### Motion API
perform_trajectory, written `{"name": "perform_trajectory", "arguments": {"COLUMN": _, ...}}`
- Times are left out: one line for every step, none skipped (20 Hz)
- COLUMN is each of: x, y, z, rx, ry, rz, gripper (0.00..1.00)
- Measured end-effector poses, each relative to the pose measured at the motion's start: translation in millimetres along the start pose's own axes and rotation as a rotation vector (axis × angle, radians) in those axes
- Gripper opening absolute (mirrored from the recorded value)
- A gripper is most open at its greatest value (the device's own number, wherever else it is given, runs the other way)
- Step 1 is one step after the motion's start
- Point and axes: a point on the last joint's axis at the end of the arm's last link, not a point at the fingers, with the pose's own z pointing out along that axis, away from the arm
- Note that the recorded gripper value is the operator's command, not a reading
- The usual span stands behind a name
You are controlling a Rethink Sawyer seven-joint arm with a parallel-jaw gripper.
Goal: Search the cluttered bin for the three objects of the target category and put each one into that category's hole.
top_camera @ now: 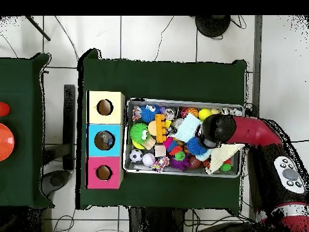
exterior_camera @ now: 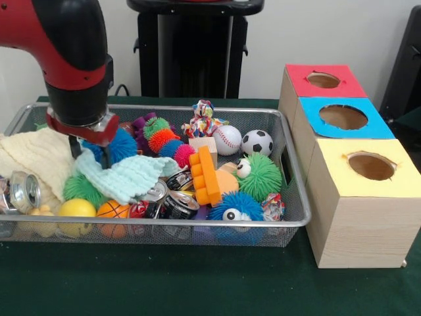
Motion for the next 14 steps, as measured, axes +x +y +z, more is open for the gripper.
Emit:
{"name": "perform_trajectory", "arguments": {"x": -0.2, "y": 3.7, "z": 1.8, "rx": 0.007, "ry": -0.006, "rz": -0.013, "gripper": 1.0}}
{"name": "perform_trajectory", "arguments": {"x": -0.3, "y": 5.6, "z": 3.1, "rx": 0.012, "ry": -0.01, "rz": -0.02, "gripper": 1.0}}
{"name": "perform_trajectory", "arguments": {"x": -0.5, "y": 7.4, "z": 4.4, "rx": 0.016, "ry": -0.015, "rz": -0.028, "gripper": 1.0}}
{"name": "perform_trajectory", "arguments": {"x": -0.8, "y": 8.8, "z": 5.5, "rx": 0.02, "ry": -0.02, "rz": -0.034, "gripper": 1.0}}
{"name": "perform_trajectory", "arguments": {"x": -2.5, "y": 15.1, "z": 8.8, "rx": 0.031, "ry": -0.042, "rz": -0.058, "gripper": 0.0}}
{"name": "perform_trajectory", "arguments": {"x": -2.7, "y": 15.7, "z": 8.9, "rx": 0.032, "ry": -0.044, "rz": -0.06, "gripper": 0.0}}
{"name": "perform_trajectory", "arguments": {"x": -2.9, "y": 16.3, "z": 8.9, "rx": 0.032, "ry": -0.046, "rz": -0.062, "gripper": 0.0}}
{"name": "perform_trajectory", "arguments": {"x": -3.3, "y": 17.8, "z": 9.1, "rx": 0.035, "ry": -0.051, "rz": -0.067, "gripper": 0.0}}
{"name": "perform_trajectory", "arguments": {"x": -3.7, "y": 20.4, "z": 9.0, "rx": 0.039, "ry": -0.056, "rz": -0.074, "gripper": 0.0}}
{"name": "perform_trajectory", "arguments": {"x": -3.8, "y": 22.8, "z": 8.6, "rx": 0.041, "ry": -0.059, "rz": -0.078, "gripper": 0.0}}
{"name": "perform_trajectory", "arguments": {"x": -3.8, "y": 24.2, "z": 8.3, "rx": 0.043, "ry": -0.06, "rz": -0.081, "gripper": 0.0}}
{"name": "perform_trajectory", "arguments": {"x": -3.7, "y": 25.7, "z": 8.0, "rx": 0.044, "ry": -0.06, "rz": -0.083, "gripper": 0.0}}
{"name": "perform_trajectory", "arguments": {"x": -3.8, "y": 29.5, "z": 7.2, "rx": 0.044, "ry": -0.061, "rz": -0.088, "gripper": 0.0}}
{"name": "perform_trajectory", "arguments": {"x": -3.8, "y": 30.7, "z": 6.7, "rx": 0.043, "ry": -0.062, "rz": -0.088, "gripper": 0.0}}
